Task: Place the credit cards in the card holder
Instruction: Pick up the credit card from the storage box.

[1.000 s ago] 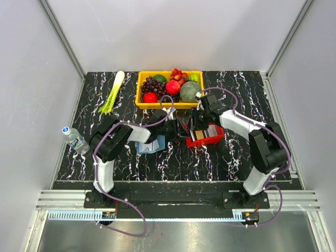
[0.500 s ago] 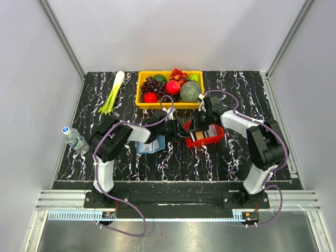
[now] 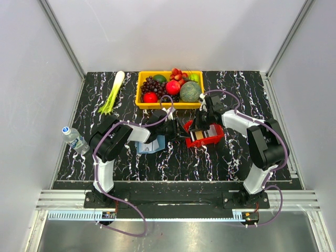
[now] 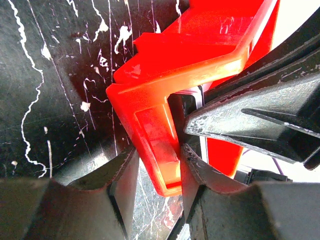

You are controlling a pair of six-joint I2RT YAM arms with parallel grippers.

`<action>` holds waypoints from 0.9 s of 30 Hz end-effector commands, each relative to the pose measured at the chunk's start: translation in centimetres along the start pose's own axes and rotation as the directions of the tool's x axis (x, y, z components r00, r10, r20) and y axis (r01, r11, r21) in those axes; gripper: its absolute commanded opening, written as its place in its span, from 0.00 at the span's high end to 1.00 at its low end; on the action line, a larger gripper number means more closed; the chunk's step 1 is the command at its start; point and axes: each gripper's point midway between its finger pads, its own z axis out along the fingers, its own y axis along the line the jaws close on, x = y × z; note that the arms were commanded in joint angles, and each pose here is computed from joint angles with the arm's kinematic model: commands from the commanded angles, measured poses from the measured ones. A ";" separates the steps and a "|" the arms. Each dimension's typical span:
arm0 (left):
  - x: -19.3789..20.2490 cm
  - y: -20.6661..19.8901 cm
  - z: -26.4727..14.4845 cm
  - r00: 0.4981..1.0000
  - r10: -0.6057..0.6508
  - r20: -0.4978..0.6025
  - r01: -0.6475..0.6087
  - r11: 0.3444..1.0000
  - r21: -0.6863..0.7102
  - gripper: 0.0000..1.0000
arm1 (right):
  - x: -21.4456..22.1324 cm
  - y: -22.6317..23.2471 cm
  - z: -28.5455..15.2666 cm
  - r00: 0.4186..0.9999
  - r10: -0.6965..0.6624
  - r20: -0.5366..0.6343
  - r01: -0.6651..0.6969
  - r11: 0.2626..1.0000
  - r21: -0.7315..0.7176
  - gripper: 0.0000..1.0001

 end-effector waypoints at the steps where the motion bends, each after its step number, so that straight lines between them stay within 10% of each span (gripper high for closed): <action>1: -1.0 -1.4 0.2 0.997 0.065 0.037 -0.066 0.997 0.032 0.70 | 0.3 5.0 -1.6 0.999 -0.028 -0.030 0.022 0.979 -0.202 0.87; 16: -1.1 -1.4 0.3 0.997 0.066 0.038 -0.067 0.997 0.031 0.70 | 1.4 5.4 -1.5 0.997 -0.026 -0.078 0.006 0.969 -0.248 0.71; 27: -1.0 -1.4 0.3 0.997 0.066 0.037 -0.067 0.997 0.032 0.70 | 1.4 5.4 -1.5 0.996 -0.029 -0.080 0.008 0.968 -0.250 0.98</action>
